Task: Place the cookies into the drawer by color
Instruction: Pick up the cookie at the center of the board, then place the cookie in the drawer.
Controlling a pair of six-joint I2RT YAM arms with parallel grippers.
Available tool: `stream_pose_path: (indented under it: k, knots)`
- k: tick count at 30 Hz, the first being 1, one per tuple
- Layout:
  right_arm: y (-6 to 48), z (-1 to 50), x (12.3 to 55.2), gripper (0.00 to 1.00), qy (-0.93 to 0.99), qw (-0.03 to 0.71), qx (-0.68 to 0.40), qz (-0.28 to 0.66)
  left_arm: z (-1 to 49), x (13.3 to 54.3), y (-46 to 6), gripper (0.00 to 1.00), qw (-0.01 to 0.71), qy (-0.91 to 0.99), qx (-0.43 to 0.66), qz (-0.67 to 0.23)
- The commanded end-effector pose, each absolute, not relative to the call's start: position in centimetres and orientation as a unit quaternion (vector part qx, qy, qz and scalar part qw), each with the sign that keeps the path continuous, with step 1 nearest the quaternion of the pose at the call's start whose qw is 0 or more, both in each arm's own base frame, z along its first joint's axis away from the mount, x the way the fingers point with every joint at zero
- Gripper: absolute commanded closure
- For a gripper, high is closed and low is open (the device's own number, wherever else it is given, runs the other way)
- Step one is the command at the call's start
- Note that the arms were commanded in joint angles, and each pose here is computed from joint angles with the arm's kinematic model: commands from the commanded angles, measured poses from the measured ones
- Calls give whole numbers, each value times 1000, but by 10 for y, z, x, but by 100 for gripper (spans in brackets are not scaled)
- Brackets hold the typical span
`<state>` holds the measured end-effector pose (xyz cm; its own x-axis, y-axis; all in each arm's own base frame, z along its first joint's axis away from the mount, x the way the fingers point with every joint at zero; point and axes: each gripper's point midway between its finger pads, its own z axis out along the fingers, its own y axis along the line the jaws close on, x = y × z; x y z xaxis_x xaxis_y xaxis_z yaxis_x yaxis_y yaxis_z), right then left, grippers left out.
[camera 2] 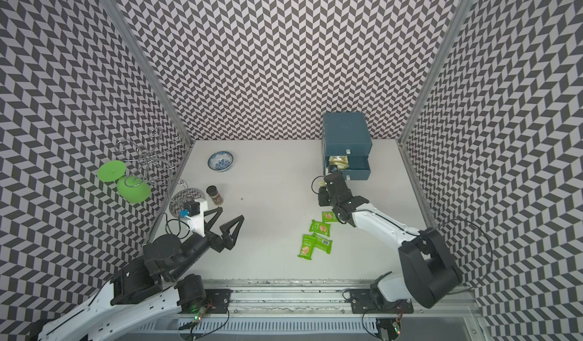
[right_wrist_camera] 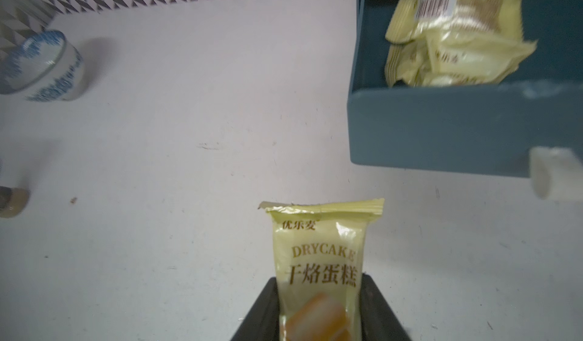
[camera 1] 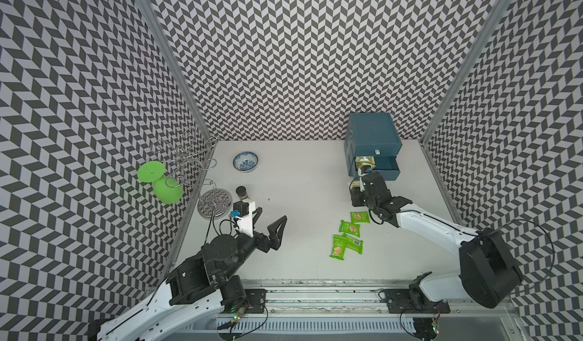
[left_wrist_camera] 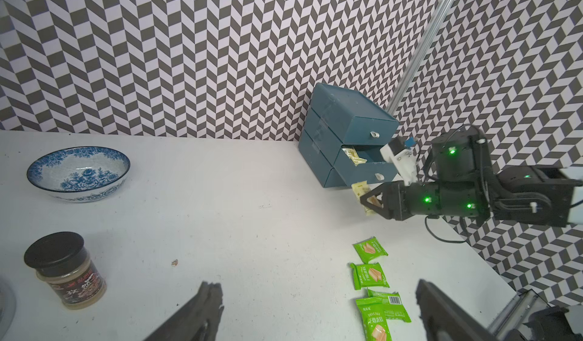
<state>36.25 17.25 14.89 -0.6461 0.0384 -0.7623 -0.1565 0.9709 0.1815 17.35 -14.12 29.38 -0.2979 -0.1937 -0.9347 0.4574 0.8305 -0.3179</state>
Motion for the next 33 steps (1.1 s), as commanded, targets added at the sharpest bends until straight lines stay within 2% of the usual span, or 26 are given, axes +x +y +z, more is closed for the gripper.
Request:
stream_pose_path:
  k: [1,7,14,21,33]
  knots:
    - [172,203,367,61,871,471,-17,136,293,175,-140,1,593,753,85,-274]
    - [145,281,373,61,816,563,33,125,294,175,-144,0,591,751,90,-278]
    - [112,309,404,61,803,581,75,110,304,161,-166,0,594,721,156,-321]
    - [82,292,441,61,812,561,112,117,312,144,-189,0,588,687,226,-362]
    - [61,220,475,61,841,504,151,122,318,133,-199,0,586,662,268,-383]
